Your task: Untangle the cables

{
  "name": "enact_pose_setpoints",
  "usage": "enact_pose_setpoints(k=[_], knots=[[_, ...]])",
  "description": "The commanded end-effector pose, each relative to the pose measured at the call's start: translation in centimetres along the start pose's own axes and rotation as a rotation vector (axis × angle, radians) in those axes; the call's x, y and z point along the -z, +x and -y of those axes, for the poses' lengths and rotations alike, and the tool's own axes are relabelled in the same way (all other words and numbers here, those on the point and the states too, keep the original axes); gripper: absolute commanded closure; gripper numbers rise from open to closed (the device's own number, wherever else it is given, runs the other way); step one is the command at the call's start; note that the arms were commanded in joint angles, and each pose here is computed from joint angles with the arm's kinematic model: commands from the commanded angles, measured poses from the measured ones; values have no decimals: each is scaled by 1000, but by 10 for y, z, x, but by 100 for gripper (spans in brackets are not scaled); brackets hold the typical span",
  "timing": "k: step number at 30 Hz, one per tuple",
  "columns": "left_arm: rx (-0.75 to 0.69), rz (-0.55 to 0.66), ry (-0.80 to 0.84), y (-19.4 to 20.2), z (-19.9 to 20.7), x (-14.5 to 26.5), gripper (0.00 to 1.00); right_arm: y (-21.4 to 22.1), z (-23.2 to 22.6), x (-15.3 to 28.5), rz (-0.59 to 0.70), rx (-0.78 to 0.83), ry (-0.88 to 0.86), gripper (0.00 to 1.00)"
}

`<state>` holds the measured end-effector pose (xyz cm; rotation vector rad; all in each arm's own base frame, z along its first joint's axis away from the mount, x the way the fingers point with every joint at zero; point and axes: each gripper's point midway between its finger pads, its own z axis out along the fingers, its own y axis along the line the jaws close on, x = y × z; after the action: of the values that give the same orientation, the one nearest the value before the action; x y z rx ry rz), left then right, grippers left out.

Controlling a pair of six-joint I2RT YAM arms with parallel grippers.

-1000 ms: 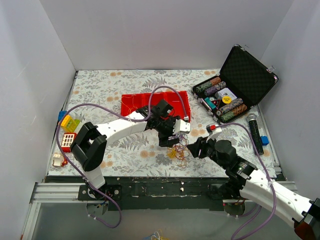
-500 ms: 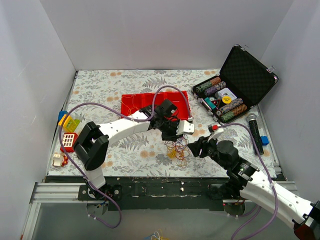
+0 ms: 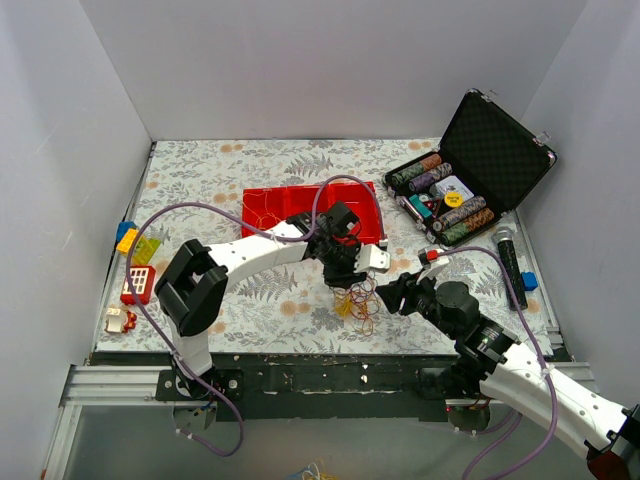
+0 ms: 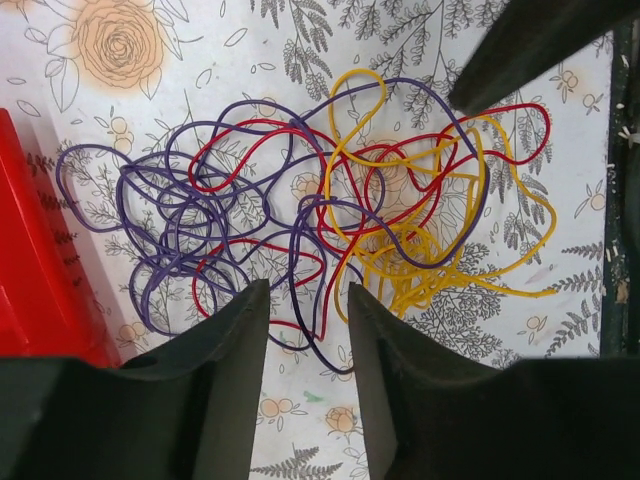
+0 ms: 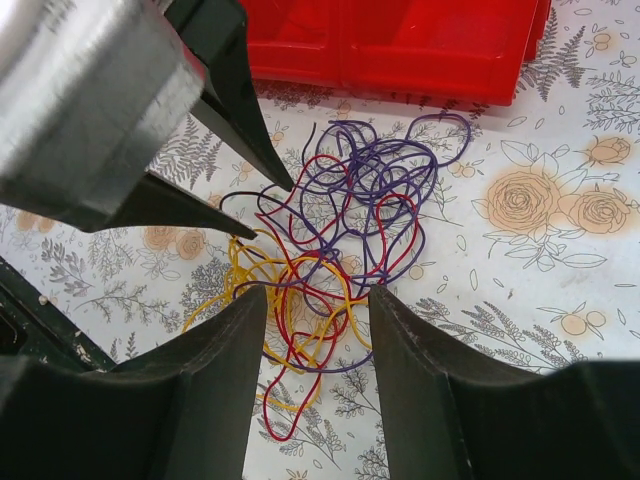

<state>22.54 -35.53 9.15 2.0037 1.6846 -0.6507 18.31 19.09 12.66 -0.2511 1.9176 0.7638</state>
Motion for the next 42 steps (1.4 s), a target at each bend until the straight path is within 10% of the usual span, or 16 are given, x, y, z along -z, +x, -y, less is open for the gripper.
enact_pose_setpoints(k=[1,7,16,24,42], knots=[[-19,13,-35,-10,-11,1,67,-22,-5,2,60,-7,-2,46],[-6,20,-53,-14,-13,5,100,-24,-5,3,67,-3,-4,46],[-22,183,-111,-72,2,71,100,-29,-9,-3,65,25,-9,45],[-18,302,-162,-114,24,128,100,-69,-40,-1,171,130,-141,14],[44,528,-328,-194,6,211,100,-100,-96,-17,247,239,-383,10]])
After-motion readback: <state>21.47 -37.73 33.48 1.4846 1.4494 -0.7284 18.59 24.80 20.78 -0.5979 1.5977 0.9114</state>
